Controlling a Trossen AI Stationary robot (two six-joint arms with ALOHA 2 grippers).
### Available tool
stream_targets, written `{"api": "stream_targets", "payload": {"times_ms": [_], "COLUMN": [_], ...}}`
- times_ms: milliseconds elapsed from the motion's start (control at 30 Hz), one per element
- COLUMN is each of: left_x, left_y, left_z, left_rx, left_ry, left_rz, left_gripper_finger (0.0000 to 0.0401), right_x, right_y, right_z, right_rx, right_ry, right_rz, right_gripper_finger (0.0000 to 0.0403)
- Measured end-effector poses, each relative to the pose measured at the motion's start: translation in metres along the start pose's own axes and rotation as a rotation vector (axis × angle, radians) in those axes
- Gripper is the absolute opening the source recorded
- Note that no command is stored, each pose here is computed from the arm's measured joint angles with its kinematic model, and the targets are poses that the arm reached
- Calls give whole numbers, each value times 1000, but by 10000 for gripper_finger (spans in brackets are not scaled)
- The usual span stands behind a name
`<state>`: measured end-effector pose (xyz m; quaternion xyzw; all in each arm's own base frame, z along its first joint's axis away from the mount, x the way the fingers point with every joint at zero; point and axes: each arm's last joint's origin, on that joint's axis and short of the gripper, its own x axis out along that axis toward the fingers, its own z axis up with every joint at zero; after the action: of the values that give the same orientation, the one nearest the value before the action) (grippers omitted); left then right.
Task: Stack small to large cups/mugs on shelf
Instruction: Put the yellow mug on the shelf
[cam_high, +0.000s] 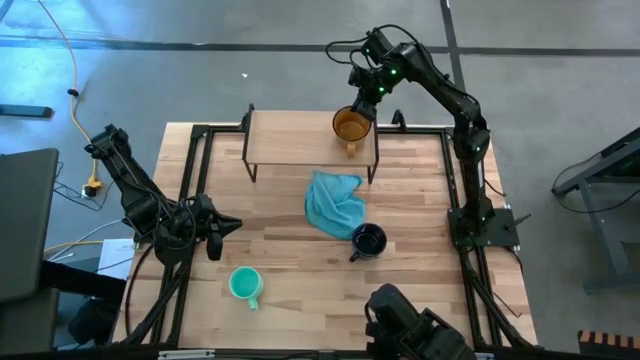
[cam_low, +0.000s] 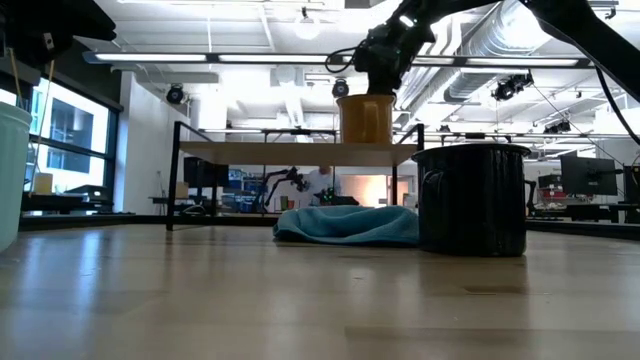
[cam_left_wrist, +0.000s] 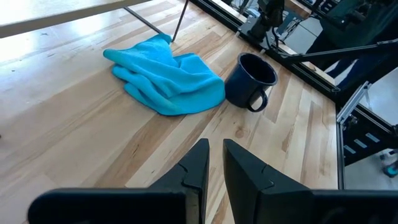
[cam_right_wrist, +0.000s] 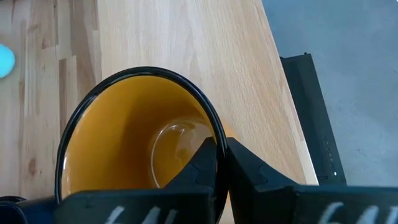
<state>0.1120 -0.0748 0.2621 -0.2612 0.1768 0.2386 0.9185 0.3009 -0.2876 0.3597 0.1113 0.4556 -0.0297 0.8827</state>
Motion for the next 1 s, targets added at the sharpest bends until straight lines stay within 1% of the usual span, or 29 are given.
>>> {"api": "stream_targets", "payload": {"times_ms": [333,567,733,833,1000], "left_x": [0,0,0,0,0], "left_y": [0,0,1,1,1], "left_z": [0,0,0,0,0], "left_rx": [-1,1,8,10,11], "left_ry": [0,0,2,2,2], "left_rz": [-1,0,6,7,8], "left_gripper_finger": [37,37,37,37,37], "right_x": [-1,-4,-4,-5,-5], "right_y": [-1,-9,-10,-10,-9], "right_z": [-3,-6,-4,-2,-3], "right_rx": [-3,13,-5,-11,-7], "right_ry": [8,-15,-43,-71,-70], "right_rz": [22,44,38,64,80], "right_gripper_finger": [0,0,0,0,0]}}
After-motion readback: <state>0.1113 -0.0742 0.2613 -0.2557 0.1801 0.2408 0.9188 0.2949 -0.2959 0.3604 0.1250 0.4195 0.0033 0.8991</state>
